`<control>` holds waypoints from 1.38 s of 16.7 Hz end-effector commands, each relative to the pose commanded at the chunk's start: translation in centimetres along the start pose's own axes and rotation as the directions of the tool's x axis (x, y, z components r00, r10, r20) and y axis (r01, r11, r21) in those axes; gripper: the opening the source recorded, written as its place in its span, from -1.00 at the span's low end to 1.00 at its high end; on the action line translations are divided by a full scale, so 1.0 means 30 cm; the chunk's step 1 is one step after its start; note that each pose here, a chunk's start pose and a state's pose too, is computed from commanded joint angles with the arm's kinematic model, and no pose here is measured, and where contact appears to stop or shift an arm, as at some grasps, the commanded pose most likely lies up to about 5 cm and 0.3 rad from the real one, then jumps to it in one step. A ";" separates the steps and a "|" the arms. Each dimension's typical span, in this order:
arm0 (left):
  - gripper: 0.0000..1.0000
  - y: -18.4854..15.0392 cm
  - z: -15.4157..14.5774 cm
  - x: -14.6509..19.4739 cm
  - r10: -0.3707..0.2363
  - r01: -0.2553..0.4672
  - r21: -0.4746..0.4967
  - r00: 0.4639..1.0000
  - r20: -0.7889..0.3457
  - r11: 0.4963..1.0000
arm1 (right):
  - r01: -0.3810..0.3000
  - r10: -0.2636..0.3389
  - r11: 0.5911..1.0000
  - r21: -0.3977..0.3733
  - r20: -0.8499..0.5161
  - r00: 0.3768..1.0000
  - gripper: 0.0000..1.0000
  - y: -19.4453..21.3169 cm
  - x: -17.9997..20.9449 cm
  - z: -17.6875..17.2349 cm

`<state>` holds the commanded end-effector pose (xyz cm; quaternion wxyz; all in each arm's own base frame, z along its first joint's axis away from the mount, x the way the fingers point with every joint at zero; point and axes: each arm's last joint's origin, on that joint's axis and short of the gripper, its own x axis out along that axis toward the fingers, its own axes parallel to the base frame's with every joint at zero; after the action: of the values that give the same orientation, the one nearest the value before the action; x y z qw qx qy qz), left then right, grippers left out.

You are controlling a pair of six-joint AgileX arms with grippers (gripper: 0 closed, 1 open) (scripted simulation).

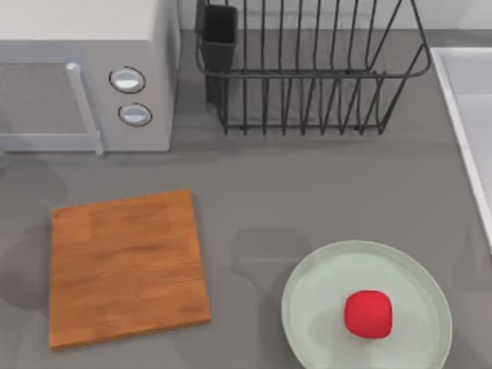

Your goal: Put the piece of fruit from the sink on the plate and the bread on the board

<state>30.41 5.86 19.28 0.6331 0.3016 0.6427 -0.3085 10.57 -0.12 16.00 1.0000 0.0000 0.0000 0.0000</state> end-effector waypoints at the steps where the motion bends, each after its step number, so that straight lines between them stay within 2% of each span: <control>1: -1.00 -0.004 -0.001 -0.034 0.006 -0.006 0.000 1.000 0.003 1.000 | 0.000 0.000 1.000 0.000 0.000 1.000 1.00 0.000 0.000 0.000; 3: -1.00 -0.011 -0.004 -0.073 0.016 -0.016 -0.002 1.000 0.009 1.000 | 0.000 0.000 1.000 0.000 0.000 1.000 1.00 0.000 0.000 0.000; 10: -1.00 -0.009 0.000 -0.068 0.013 -0.013 -0.026 1.000 0.007 1.000 | 0.000 0.000 1.000 0.000 0.000 1.000 1.00 0.000 0.000 0.000; 12: -1.00 -0.010 0.013 -0.065 0.009 -0.008 -0.084 1.000 0.005 0.996 | 0.000 0.000 1.000 0.000 0.000 1.000 1.00 0.000 0.000 0.000; 15: -1.00 -0.012 0.051 -0.052 -0.008 0.007 -0.236 1.000 -0.003 0.972 | 0.000 0.000 1.000 0.000 0.000 1.000 1.00 0.000 0.000 0.000; 17: -1.00 -0.019 0.086 -0.043 -0.020 0.015 -0.369 1.000 -0.011 0.929 | 0.000 0.000 1.000 0.000 0.000 1.000 1.00 0.000 0.000 0.000; 19: -1.00 -0.032 0.126 -0.036 -0.030 0.017 -0.515 0.999 -0.017 0.857 | 0.000 0.000 1.000 0.000 0.000 1.000 1.00 0.000 0.000 0.000; 21: -1.00 -0.051 0.166 -0.028 -0.038 0.014 -0.660 0.999 -0.022 0.751 | 0.000 0.000 1.000 0.000 0.000 1.000 1.00 0.000 0.000 0.000; 23: -1.00 -0.078 0.207 -0.019 -0.047 0.007 -0.793 0.998 -0.028 0.609 | 0.000 0.000 1.000 0.000 0.000 1.000 1.00 0.000 0.000 0.000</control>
<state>32.51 -0.44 19.83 0.6815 -0.0120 0.7317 0.0049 10.57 -0.12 16.00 1.0000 0.0000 0.0000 0.0000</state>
